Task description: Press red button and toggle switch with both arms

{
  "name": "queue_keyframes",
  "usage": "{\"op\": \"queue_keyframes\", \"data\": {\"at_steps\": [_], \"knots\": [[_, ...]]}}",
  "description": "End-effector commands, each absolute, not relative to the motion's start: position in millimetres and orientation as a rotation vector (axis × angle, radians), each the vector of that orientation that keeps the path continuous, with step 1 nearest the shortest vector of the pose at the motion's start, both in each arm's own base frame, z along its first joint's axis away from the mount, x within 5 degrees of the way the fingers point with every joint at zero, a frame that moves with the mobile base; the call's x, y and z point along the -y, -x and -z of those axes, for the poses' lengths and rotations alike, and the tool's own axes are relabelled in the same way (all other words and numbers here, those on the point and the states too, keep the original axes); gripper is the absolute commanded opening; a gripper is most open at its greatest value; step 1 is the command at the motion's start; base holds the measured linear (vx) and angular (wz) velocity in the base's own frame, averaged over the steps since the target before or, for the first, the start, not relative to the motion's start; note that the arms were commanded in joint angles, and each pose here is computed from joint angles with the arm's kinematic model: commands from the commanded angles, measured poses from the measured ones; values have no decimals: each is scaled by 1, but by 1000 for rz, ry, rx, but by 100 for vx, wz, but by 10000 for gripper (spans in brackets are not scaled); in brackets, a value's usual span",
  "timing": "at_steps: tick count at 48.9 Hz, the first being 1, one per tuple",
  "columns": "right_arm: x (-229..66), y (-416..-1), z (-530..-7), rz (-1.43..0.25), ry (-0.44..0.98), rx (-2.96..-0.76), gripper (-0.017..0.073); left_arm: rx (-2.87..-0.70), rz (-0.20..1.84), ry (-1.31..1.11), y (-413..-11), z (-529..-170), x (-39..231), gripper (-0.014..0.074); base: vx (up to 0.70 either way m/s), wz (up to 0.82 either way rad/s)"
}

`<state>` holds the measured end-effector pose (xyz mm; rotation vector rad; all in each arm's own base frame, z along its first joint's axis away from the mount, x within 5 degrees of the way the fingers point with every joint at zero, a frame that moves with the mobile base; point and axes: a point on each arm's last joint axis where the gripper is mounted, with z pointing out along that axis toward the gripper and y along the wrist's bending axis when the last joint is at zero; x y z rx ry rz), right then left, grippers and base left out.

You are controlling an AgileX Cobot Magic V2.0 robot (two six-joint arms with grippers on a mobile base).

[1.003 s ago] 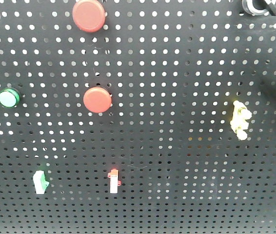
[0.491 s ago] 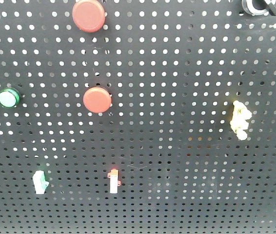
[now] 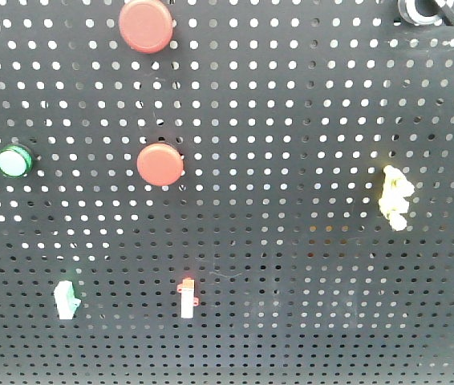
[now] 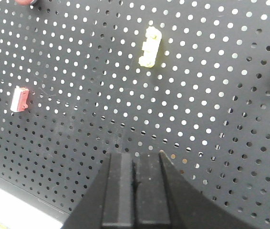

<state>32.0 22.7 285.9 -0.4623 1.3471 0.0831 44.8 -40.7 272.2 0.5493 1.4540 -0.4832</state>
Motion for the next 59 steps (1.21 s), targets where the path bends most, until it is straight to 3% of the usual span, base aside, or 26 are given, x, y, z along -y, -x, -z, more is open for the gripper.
{"op": "queue_keyframes", "data": {"at_steps": [1, 12, 19, 29, 40, 59], "knots": [[-19, -32, -298, -53, 416, -1301, -3, -1416, 487, -481, -47, -284, 38, 2, 0, 0], [-19, -32, -298, -53, 416, -1301, -3, -1419, 479, -484, -47, -280, 37, 2, 0, 0], [-19, -32, -298, -53, 416, -1301, -3, -1438, 232, -593, -49, -261, 33, 2, 0, 0], [-19, -32, -298, -53, 416, -1301, -3, -1550, 135, -356, -50, -226, 18, 2, 0, 0], [-19, -32, -298, -53, 416, -1301, -3, -1567, 178, -100, -56, -188, 10, 2, 0, 0], [-19, -32, -298, -53, 416, -1301, -3, -1570, 156, -126, -56, -189, 10, 2, 0, 0]]}}
